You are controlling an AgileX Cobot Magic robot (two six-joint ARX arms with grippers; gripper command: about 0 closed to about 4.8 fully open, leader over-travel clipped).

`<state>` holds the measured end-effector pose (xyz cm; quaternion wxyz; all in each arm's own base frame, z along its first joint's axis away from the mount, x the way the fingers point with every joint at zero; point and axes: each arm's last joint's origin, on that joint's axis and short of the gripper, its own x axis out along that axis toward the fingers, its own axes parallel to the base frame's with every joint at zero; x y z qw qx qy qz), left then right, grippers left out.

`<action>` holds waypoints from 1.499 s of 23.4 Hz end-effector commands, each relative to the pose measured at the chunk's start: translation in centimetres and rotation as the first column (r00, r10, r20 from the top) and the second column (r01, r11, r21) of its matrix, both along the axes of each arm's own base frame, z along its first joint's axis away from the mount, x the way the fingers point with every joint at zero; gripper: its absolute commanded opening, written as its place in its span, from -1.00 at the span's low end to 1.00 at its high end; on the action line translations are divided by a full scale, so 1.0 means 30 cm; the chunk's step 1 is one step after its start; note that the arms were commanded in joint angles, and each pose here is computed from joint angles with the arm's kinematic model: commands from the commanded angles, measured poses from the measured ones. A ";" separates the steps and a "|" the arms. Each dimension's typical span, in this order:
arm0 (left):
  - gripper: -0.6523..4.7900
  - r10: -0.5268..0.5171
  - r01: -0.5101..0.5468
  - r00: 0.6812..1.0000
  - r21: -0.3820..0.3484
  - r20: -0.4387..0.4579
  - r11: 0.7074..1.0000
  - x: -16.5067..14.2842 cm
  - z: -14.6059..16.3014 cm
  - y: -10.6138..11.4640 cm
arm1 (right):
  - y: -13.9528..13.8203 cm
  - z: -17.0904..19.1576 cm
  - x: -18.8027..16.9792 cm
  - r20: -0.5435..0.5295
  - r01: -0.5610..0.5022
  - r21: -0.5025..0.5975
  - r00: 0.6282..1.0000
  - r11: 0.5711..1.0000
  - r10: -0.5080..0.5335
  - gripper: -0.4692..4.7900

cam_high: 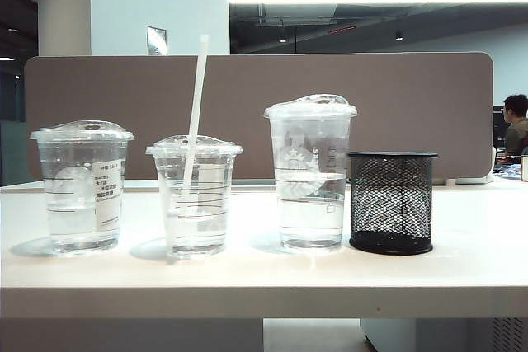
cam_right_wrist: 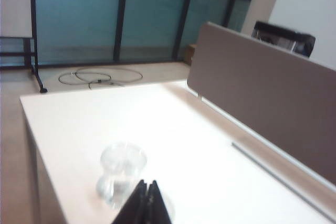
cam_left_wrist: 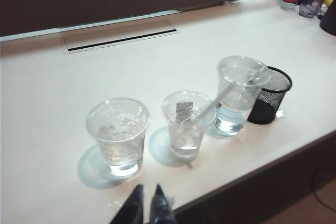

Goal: Pick up the straw and insert it into the small coffee cup.

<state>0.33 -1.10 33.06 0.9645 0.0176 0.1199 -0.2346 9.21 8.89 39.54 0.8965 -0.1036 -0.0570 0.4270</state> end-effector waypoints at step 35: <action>-0.68 0.019 -0.020 1.000 -0.102 -0.019 0.995 0.299 -0.416 -0.027 | -0.079 -0.792 -0.086 -0.299 0.036 -0.003 0.954 0.999 -0.036 -0.74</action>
